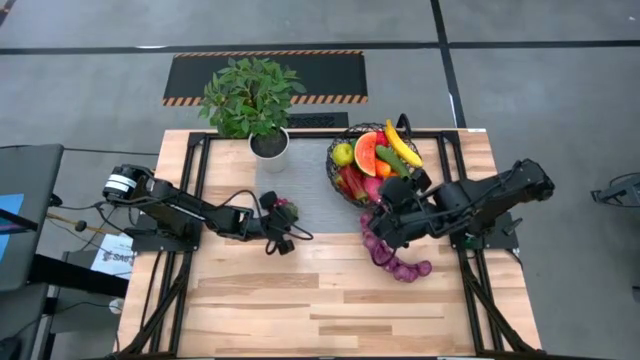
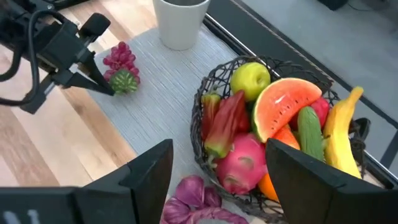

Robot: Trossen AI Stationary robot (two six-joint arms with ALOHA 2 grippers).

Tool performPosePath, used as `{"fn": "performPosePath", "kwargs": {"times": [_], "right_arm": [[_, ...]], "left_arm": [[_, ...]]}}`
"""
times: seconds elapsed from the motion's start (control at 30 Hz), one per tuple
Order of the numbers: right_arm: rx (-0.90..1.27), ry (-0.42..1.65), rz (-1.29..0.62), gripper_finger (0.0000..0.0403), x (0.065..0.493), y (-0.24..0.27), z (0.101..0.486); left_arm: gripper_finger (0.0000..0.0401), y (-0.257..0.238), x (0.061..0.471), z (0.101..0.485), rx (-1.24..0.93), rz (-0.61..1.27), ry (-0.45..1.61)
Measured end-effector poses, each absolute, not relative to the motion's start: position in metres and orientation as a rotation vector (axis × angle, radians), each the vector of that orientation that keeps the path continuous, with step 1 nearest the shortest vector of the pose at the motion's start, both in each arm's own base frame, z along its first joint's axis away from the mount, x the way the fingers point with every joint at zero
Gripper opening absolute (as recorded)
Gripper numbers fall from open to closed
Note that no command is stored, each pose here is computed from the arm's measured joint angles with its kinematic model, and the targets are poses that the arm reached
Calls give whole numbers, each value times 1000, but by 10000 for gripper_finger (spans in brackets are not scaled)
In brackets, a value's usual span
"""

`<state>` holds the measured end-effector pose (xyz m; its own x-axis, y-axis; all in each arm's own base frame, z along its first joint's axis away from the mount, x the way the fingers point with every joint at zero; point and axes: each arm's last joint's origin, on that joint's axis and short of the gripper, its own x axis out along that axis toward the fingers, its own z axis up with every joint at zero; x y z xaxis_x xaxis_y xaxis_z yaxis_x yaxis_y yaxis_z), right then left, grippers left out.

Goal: Build produce basket
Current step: Put the grapes into the wire basket

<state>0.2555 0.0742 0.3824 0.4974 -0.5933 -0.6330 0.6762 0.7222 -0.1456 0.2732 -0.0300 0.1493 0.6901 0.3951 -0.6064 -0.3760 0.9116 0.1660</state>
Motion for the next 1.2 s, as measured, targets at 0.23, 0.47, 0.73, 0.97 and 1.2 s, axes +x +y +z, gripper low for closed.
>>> {"fn": "performPosePath", "kwargs": {"times": [0.23, 0.47, 0.73, 0.97, 1.2], "right_arm": [[140, 694, -808, 276, 249, 80, 382], [181, 681, -829, 276, 242, 87, 380], [172, 649, -794, 276, 233, 104, 381], [170, 630, -755, 276, 227, 116, 381], [183, 622, -740, 276, 225, 121, 381]], "left_arm": [[0, -32, 280, 157, 5, 382, 663], [0, -35, 294, 176, 58, 336, 618], [0, -41, 312, 207, 67, 226, 568], [0, -47, 324, 237, 117, 168, 560], [28, -37, 311, 224, 308, 242, 789]]}}
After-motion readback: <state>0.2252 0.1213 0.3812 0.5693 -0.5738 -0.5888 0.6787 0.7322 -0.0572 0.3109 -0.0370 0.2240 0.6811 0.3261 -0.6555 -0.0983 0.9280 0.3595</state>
